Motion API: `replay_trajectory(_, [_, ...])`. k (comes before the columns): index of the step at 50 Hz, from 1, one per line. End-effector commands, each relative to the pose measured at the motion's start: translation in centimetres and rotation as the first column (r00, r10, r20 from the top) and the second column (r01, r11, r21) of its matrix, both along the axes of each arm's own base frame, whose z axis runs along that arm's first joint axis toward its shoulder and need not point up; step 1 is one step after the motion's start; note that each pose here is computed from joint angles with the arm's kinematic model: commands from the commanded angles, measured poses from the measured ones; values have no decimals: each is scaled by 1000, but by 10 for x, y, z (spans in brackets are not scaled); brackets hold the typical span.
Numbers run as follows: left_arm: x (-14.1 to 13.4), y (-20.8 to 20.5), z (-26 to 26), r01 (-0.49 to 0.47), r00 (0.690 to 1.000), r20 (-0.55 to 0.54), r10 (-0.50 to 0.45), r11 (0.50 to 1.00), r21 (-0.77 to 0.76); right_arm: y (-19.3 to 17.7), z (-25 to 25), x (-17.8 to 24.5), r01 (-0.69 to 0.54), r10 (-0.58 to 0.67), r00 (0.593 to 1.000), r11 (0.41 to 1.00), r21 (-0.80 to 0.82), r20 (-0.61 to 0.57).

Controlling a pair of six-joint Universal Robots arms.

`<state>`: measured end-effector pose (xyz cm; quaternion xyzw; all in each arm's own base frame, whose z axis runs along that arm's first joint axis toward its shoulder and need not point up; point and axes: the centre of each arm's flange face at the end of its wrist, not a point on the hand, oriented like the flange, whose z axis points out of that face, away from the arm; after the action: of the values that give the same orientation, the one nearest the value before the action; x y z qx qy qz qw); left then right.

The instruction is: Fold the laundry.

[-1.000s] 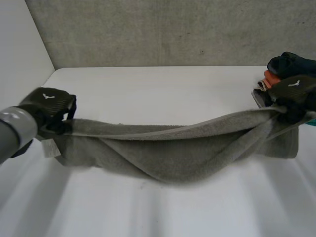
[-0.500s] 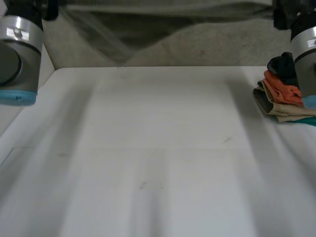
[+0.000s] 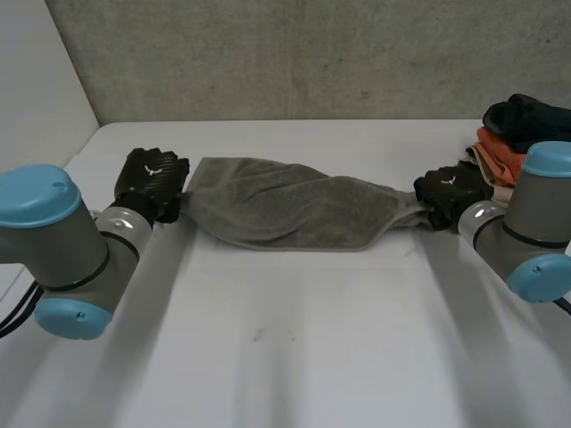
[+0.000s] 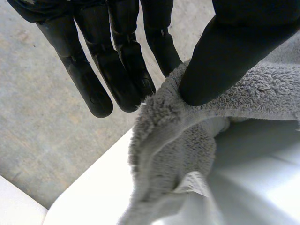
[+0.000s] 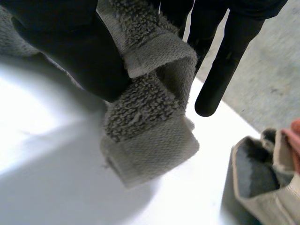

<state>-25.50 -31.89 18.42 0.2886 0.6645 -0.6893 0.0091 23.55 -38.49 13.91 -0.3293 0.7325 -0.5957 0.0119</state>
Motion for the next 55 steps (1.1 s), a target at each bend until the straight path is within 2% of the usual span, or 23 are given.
replay_trajectory(1, [3, 3, 19, -2, 1000, -13, 2, 999, -38, 9, 4, -2, 1, -1, 1000, 997, 74, -12])
replay_trajectory(15, [3, 6, 19, -1, 1000, -13, 1, 1000, -20, 22, 2, 20, -53, 55, 998, 996, 77, -17])
replay_trajectory(21, [4, 6, 19, -4, 1000, -11, 4, 1000, -11, 7, -8, 22, -48, 49, 999, 998, 27, -23])
replay_trajectory(26, [14, 7, 37, -30, 999, -11, 30, 999, -11, 2, 2, 15, -7, 4, 995, 1000, -27, -96])
replay_trajectory(30, [29, 13, 64, -65, 998, -15, 65, 998, -21, 8, 45, 9, 11, -28, 991, 991, -131, -127])
replay_trajectory(31, [33, 17, 78, -75, 997, -17, 74, 997, -33, 15, 72, 8, 12, -36, 991, 982, -188, -128])
replay_trajectory(34, [37, 27, 98, -76, 997, -18, 75, 996, -43, 29, 110, 3, 8, -45, 990, 964, -266, -132])
replay_trajectory(42, [52, 82, 173, -76, 997, -16, 75, 995, -67, 98, 234, -29, 26, -119, 976, 894, -448, -182])
replay_trajectory(45, [55, 93, 187, -76, 997, -14, 75, 994, -79, 121, 258, -39, 37, -134, 975, 883, -469, -176])
replay_trajectory(51, [55, 92, 176, -69, 995, 66, 72, 997, -42, 122, 240, -44, 31, -116, 968, 936, -349, -223])
replay_trajectory(55, [47, 65, 123, -67, 983, 179, 46, 992, 109, 101, 196, -36, 11, -74, 954, 977, -215, -290])
